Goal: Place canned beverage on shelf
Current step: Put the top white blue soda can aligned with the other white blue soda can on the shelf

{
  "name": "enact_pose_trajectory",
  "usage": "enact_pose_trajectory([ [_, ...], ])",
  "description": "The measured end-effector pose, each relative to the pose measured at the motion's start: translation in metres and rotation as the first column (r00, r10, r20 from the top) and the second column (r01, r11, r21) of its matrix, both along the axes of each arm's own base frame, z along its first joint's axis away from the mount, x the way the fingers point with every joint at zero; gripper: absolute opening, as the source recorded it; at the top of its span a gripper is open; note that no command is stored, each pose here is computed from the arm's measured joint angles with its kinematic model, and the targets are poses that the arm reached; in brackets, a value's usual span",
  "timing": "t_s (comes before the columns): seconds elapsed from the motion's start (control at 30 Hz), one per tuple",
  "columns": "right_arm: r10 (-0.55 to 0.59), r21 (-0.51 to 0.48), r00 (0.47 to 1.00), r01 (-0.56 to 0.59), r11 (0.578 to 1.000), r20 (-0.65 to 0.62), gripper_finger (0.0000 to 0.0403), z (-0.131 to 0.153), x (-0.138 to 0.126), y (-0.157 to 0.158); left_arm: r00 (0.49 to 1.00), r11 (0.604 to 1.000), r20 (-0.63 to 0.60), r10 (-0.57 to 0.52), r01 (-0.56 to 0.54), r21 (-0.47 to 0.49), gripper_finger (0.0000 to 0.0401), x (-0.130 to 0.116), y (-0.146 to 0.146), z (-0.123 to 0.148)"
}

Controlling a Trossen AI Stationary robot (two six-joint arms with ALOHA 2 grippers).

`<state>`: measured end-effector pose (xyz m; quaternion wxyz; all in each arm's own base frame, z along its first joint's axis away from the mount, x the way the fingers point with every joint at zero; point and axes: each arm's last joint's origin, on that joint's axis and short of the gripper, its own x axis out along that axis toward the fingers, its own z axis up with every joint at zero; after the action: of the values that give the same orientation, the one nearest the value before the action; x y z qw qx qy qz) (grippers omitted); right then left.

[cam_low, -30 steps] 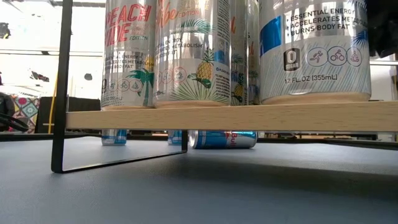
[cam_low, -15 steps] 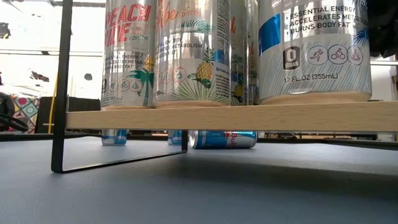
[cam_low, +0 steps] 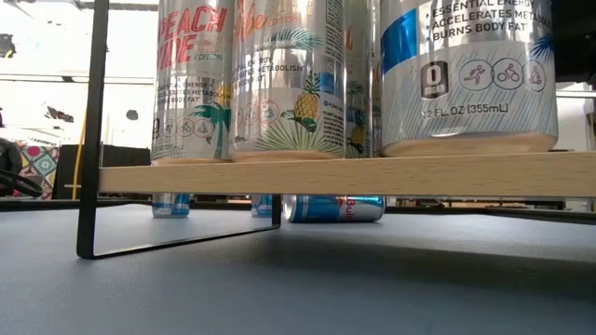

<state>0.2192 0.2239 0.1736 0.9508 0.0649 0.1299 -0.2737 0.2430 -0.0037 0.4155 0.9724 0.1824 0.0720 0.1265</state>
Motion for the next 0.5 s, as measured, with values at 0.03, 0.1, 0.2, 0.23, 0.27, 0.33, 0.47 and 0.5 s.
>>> enact_pose_trajectory([
  [0.03,0.001,0.000,1.000,-0.001,1.000,-0.001,0.0311,0.000,0.000,0.000,1.000,1.000,0.000,0.000,0.000,0.001,0.0330,0.000,0.000,0.000],
  [0.1,0.007,-0.005,1.000,-0.007,1.000,-0.007,0.0311,0.000,-0.002,0.001,1.000,1.000,-0.001,0.000,0.000,0.002,0.0330,0.000,0.000,0.000],
  [0.2,0.023,-0.011,0.999,-0.023,1.000,-0.030,0.0311,-0.001,-0.005,0.002,1.000,1.000,-0.001,0.000,0.000,0.002,0.0330,0.000,0.000,0.000],
  [0.23,0.027,-0.013,0.999,-0.028,1.000,-0.038,0.0311,-0.002,-0.006,0.002,1.000,1.000,0.000,0.000,0.000,0.002,0.0330,0.000,0.000,0.000],
  [0.27,0.031,-0.012,0.999,-0.032,0.999,-0.043,0.0311,-0.002,-0.006,0.003,1.000,1.000,0.000,-0.001,0.001,0.002,0.0330,0.000,0.000,0.000],
  [0.33,0.035,-0.011,0.998,-0.036,0.999,-0.046,0.0311,-0.002,-0.007,0.003,1.000,1.000,0.000,-0.001,0.001,0.002,0.0330,0.000,0.000,0.000],
  [0.47,0.039,0.002,0.995,-0.039,0.999,-0.087,0.0311,-0.004,-0.010,0.001,1.000,1.000,0.000,0.000,0.000,0.002,0.0330,0.000,0.000,0.000],
  [0.5,0.035,0.015,0.994,-0.034,0.999,-0.100,0.0311,-0.005,-0.011,0.000,1.000,1.000,0.000,0.000,0.000,0.003,0.0330,0.000,0.000,0.000],
])
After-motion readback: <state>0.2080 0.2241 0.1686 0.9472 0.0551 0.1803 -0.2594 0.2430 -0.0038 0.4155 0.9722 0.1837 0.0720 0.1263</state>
